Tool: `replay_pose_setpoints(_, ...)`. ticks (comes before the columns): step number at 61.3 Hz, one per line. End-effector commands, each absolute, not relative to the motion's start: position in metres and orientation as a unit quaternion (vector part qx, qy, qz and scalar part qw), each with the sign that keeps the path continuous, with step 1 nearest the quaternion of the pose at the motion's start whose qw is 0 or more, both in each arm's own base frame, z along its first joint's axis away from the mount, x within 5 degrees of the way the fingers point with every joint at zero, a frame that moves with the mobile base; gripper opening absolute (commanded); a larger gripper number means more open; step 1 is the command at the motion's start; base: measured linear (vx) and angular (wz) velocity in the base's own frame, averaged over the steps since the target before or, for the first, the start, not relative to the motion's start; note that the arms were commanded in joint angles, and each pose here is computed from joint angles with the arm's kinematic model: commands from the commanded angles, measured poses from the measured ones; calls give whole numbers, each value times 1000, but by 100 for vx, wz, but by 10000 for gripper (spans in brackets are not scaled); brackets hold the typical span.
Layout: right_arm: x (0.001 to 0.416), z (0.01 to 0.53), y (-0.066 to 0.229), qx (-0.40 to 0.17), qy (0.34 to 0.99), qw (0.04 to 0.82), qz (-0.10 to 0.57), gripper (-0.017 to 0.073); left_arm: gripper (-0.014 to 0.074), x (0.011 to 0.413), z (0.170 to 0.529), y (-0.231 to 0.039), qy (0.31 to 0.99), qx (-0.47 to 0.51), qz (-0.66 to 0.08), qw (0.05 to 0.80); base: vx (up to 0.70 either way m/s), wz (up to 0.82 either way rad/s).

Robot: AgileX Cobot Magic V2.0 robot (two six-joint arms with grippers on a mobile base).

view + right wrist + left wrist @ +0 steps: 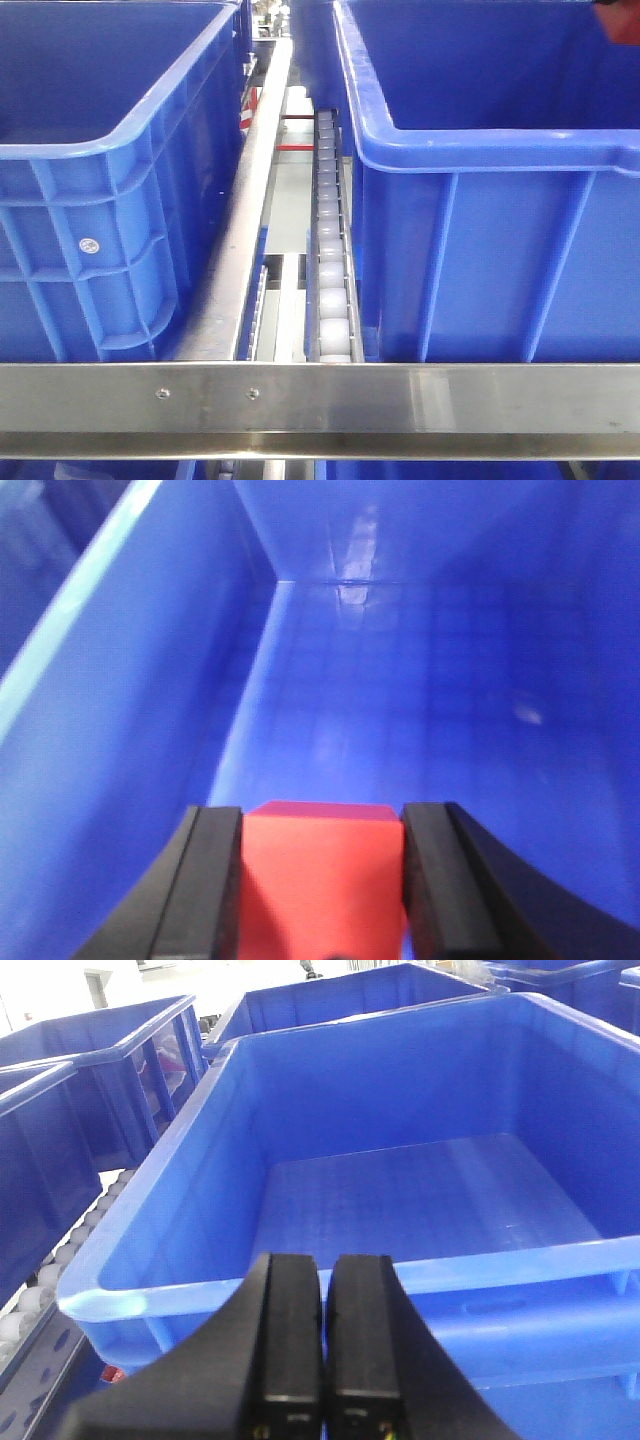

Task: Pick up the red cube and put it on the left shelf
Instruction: 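Move the right gripper over the blue crate and lower the cube, then open the right gripper to release the red cube into the crate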

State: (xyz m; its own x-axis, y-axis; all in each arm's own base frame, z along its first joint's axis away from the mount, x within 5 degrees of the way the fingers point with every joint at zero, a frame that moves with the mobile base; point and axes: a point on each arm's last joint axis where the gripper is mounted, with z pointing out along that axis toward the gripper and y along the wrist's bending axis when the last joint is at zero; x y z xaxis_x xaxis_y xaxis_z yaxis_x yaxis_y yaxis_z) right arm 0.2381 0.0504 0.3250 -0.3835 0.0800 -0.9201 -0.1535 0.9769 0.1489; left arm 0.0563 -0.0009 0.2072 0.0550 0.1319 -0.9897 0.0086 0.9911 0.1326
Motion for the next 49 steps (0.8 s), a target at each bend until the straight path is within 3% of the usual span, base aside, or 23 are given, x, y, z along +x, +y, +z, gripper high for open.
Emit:
replay_pose_setpoints(1,256,349,52,-23,785,609,107,486,106,57,208,-1,663,49,41,745,0,0)
replay_pose_setpoints(6,267,350,54,-23,788,606,107,566,106,57,208,-1,663,49,41,745,0,0)
replay_pose_setpoints(31,269,348,55,-23,789,605,106,554,106,57,208,-1,663,49,41,745,0,0)
replay_pose_setpoints(38,255,352,52,-22,780,616,108,425,106,57,208,-1,663,49,41,745,-3,-15)
replay_pose_setpoints(49,215,356,41,-17,759,641,109,35,106,57,208,-1,663,49,41,745,0,0)
